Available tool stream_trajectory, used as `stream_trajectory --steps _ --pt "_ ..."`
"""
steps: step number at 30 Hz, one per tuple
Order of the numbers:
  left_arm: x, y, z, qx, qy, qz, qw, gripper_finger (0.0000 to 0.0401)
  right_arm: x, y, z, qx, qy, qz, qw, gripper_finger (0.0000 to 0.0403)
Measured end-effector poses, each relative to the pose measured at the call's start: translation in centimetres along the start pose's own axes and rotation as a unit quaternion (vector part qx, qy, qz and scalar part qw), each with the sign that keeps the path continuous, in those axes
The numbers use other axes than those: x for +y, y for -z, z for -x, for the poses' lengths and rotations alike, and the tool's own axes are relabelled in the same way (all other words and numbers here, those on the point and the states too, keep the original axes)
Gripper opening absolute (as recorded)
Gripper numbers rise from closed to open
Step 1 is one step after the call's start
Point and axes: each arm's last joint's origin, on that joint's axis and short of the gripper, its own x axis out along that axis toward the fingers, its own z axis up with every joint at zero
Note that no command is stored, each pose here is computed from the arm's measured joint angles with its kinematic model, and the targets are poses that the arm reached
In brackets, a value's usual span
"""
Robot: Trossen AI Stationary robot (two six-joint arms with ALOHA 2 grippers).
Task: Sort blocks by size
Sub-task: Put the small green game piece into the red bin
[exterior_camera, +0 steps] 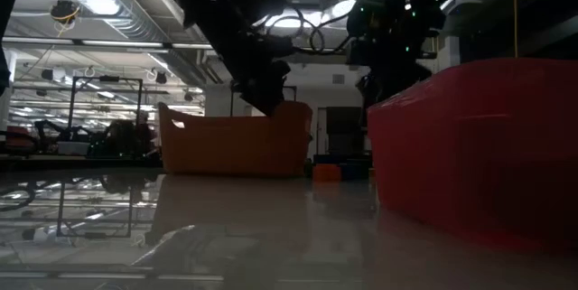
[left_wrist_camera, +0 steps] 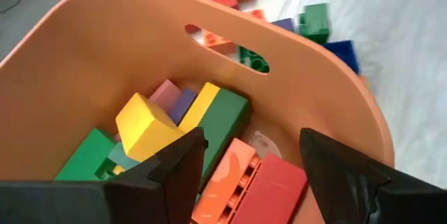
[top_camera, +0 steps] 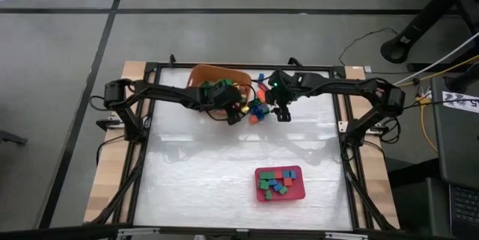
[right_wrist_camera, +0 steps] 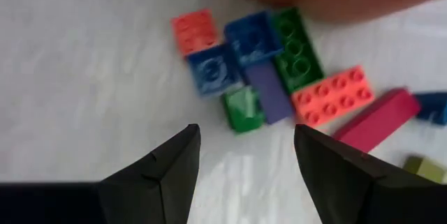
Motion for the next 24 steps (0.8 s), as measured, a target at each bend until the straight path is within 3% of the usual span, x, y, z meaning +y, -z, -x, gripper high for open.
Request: stream_trajectory --steps 6,13,18,24 --pt "-0.6 0.0 1.0 0.001 -0.012 -0.010 1.000 0.0221 0.1 0.9 -1.8 -0.036 0.042 0.026 0.998 0.0232" --pt "-0.3 0.2 5.2 0.027 -0.046 0.023 0.998 0.0221 0.6 2.2 -3.0 -0.034 0.041 0.035 0.998 0.0232" --pt "-1.1 1.8 6.8 0.094 -0.046 0.056 0.993 0.0221 0.6 2.3 -3.3 -0.048 0.047 0.040 0.997 0.0232" --pt "-2.5 5.2 6.1 0.155 -0.046 0.081 0.983 0.0221 0.5 2.3 -4.1 -0.050 0.044 0.041 0.997 0.0232"
